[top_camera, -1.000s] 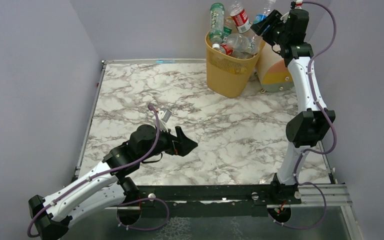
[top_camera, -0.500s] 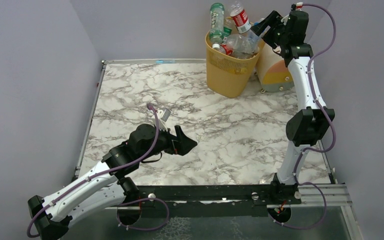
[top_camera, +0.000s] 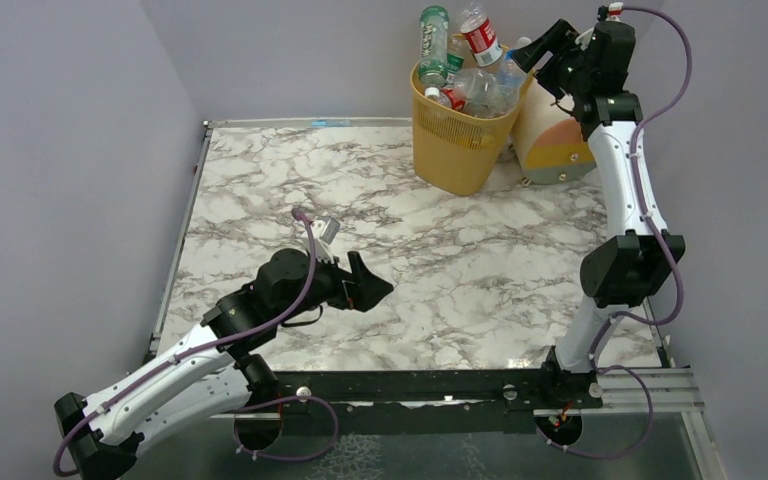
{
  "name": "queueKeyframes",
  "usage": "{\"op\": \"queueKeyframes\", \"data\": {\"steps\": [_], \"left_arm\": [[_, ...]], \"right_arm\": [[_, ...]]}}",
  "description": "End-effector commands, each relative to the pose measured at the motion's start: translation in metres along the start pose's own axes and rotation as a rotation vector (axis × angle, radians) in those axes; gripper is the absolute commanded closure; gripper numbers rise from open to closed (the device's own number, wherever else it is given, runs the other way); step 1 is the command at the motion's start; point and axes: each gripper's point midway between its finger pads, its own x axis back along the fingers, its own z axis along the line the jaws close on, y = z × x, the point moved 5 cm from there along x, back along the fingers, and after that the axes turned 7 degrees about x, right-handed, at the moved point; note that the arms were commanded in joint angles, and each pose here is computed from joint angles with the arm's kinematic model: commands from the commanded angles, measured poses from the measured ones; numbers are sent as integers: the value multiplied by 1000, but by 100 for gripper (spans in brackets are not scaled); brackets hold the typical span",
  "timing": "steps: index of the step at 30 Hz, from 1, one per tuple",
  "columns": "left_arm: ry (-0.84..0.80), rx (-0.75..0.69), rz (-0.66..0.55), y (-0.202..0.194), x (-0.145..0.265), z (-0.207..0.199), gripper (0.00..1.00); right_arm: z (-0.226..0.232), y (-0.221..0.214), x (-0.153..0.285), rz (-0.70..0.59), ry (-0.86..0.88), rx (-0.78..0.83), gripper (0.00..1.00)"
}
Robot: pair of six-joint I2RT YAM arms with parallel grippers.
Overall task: Put the plastic bottles in the bin
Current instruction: Place the plastic bottle in the trash bin, then reset both arms
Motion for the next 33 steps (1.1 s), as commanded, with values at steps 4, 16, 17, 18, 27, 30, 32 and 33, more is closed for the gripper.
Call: {"op": "queueKeyframes", "data": {"steps": [4,16,17,18,27,30,32,33], "left_arm": [[-17,-7,-54,14,9,-10,1],[77,-92,-120,32,1,-5,1],[95,-102,-130,34,0,-3,1],[117,-112,-143,36,-2,0,1],[273,-198,-305,54,-22,28,1],[328,-254,-349,63,-31,35,1],[361,-278,-382,70,-37,42,1],[373,-290,-396,73,-40,46,1]], "right_arm": [[18,12,45,-30,52,28,12],[31,-10,123,-36,111,111,1],[30,-14,128,-34,108,115,1],[29,-18,133,-32,107,118,1],[-10,-76,160,-29,10,173,1],[-29,-101,165,-45,-24,196,1],[-42,-119,167,-54,-47,207,1],[-49,-128,167,-50,-60,209,1]]}}
